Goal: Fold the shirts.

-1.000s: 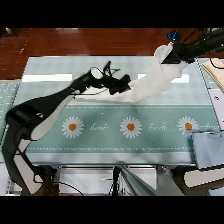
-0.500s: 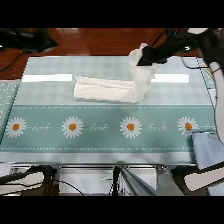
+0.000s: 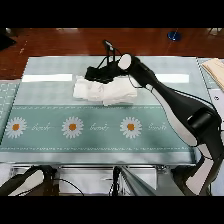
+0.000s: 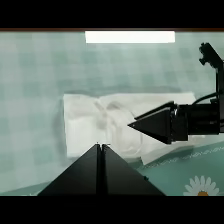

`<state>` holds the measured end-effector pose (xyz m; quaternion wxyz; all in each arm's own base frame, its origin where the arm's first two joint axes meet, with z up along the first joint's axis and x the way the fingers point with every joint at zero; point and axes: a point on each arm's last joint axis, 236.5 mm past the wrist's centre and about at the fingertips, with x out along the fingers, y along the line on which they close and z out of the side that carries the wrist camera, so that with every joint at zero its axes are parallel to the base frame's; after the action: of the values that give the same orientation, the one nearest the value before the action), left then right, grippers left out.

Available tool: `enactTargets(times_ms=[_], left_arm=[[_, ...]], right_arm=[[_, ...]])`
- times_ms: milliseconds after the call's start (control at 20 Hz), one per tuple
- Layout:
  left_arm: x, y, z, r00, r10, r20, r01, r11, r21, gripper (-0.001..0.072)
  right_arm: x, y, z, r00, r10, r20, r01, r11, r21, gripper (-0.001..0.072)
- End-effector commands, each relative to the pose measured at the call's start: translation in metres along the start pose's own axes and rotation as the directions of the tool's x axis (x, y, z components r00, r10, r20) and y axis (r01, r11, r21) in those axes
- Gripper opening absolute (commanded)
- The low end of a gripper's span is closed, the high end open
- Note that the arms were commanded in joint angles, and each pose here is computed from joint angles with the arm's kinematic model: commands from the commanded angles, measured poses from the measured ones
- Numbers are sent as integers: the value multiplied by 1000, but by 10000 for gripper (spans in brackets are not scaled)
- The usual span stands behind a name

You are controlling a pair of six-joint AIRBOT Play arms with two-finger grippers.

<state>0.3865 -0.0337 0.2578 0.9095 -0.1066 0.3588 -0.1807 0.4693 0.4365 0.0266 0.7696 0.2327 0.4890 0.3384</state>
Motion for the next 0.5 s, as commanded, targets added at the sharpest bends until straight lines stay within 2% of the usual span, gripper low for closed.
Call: enactTargets(times_ms=[0,150,200,250,350,450], left_arm=[[23,-7,-35,994,-43,-101,42,999,-10,31],[68,-14,-80,973,-97,-209,97,995,-12,31],[85,-16,-94,965,-112,-239,111,994,-20,36],[102,-17,-102,960,-120,-254,120,993,-17,77],[139,-21,-107,954,-130,-269,132,991,-11,305],[179,-22,-116,945,-137,-296,141,990,-7,488]], right_arm=[[-3,33,18,992,72,103,-68,997,-35,552],[-82,22,67,983,22,181,0,992,-124,551],[-114,7,80,980,-30,196,59,987,-148,551],[-151,-17,90,973,-111,203,146,975,-168,551],[-220,-74,94,938,-296,181,326,931,-162,551],[-277,-127,82,890,-441,112,452,885,-110,551]])
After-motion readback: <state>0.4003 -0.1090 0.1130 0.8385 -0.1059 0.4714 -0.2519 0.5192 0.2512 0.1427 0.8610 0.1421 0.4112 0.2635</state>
